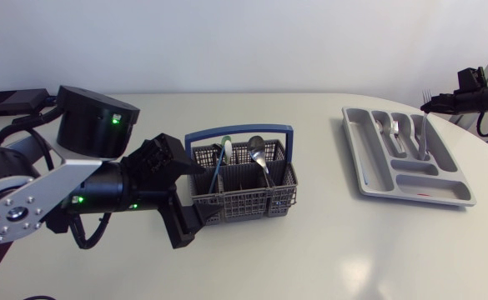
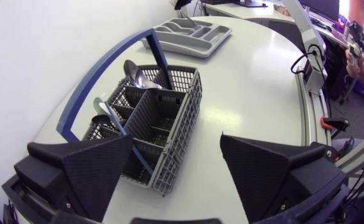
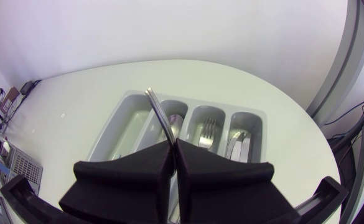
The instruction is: Sort the cutlery from the basket into the organizer compartments.
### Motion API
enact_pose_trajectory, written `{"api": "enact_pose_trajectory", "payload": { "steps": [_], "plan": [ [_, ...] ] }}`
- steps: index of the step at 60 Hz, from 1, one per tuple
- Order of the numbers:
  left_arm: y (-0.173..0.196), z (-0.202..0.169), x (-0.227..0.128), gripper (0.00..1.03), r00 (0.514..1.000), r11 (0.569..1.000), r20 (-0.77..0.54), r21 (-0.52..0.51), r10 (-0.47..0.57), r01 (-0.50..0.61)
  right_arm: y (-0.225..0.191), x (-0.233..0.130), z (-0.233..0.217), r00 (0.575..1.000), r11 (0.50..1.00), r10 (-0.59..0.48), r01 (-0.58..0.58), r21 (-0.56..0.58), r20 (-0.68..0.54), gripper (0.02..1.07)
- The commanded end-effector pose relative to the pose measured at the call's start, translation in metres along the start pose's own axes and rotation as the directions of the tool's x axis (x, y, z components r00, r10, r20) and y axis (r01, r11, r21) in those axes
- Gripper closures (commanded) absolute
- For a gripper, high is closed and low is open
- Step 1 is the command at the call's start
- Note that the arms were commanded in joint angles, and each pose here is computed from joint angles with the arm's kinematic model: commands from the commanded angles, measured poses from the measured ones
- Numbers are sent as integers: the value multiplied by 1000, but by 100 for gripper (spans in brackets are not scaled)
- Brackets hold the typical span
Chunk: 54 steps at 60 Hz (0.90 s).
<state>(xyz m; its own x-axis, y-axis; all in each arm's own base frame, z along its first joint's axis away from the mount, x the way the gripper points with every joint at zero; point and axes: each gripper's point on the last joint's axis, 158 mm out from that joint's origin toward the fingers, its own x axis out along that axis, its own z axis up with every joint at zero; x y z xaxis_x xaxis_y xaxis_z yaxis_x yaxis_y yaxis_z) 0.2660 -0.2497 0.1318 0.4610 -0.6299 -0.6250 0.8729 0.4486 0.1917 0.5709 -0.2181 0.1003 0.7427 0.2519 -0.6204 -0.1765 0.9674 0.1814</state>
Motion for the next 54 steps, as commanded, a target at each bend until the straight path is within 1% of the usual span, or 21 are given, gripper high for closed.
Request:
{"api": "enact_pose_trajectory", "payload": {
  "steps": [1,15,30,54],
  "plan": [
    [3,-1,-3,7,1000,1000,8,-1,17,-17,5,15,-13,999,999,19,-18,34,-31,101],
    [4,-4,-5,7,1000,1000,12,-2,24,-24,9,28,-25,998,999,20,-18,40,-58,101],
    [8,-13,-5,7,999,999,5,-9,37,-37,13,39,-24,998,998,30,-27,55,-56,101],
    [11,-16,-8,7,999,999,9,-6,47,-47,6,54,-36,997,996,30,-24,82,-75,101]
  ]
}}
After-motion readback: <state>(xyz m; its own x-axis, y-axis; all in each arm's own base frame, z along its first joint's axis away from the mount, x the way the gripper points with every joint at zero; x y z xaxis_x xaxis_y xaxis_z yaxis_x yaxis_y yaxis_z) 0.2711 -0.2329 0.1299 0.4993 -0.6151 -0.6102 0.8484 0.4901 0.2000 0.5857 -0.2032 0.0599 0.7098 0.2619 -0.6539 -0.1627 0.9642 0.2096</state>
